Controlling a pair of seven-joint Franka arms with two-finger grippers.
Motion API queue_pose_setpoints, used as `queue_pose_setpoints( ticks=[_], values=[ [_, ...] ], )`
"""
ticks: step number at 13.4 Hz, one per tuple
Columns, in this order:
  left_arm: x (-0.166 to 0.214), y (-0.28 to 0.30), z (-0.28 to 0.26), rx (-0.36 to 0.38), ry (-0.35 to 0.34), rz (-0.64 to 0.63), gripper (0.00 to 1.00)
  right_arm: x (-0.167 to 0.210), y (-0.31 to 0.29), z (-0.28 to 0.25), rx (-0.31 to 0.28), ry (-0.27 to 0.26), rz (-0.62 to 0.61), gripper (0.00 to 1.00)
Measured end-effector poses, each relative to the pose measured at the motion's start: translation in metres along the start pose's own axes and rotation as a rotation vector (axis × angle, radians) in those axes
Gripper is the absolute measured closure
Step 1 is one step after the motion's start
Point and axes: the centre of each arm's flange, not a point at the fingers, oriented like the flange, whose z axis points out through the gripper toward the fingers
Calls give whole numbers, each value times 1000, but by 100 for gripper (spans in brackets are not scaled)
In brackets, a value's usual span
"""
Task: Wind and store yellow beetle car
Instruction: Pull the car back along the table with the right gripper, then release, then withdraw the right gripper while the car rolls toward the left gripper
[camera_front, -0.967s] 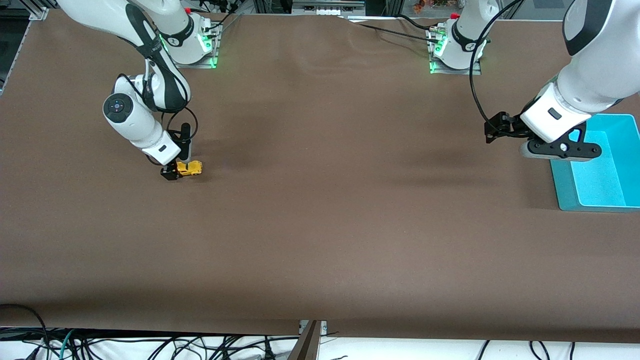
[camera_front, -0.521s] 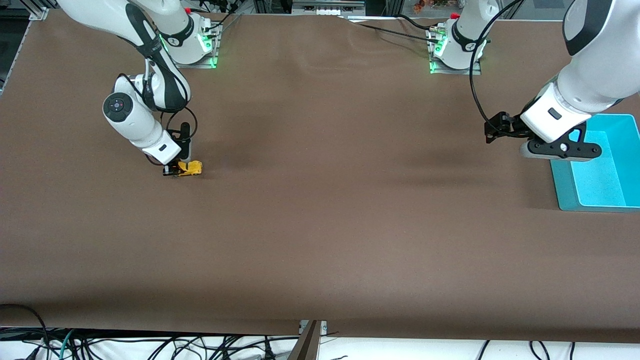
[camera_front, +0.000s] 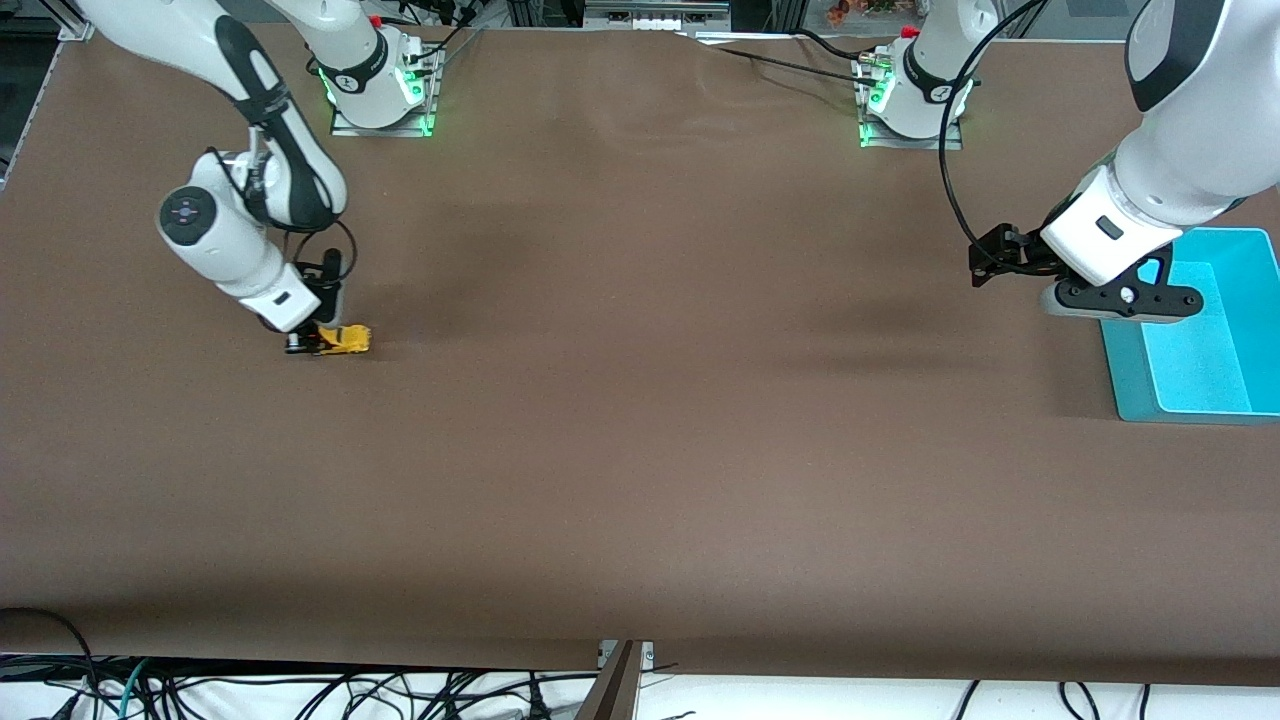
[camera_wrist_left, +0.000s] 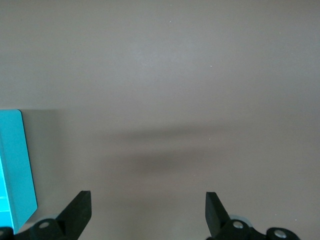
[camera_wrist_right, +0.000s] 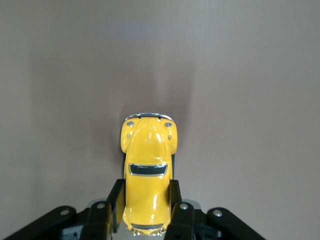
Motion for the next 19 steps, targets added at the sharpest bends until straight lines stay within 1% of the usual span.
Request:
queue_pose_setpoints(
  ticks=[2, 4, 5, 9, 10, 12, 15, 16, 19],
  values=[
    [0, 0, 0, 0, 0, 0, 0, -39, -5, 1, -18, -11, -1, 61],
    [0, 0, 0, 0, 0, 0, 0, -67, -10, 2, -33, -22, -1, 61],
    [0, 0, 0, 0, 0, 0, 0, -74, -11, 2, -37, -24, 0, 61],
    [0, 0, 0, 0, 0, 0, 0, -74, -11, 2, -37, -24, -2, 61],
    [0, 0, 0, 0, 0, 0, 0, -73, -11, 5, -32, -23, -4, 54],
    [0, 0, 0, 0, 0, 0, 0, -68, -12, 14, -17, -16, -13, 37],
    [0, 0, 0, 0, 0, 0, 0, -62, -9, 16, -17, -11, -25, 3],
    [0, 0, 0, 0, 0, 0, 0, -61, -8, 15, -19, -11, -27, 0],
    [0, 0, 0, 0, 0, 0, 0, -59, 1, 9, -15, -6, -31, 0]
  ],
)
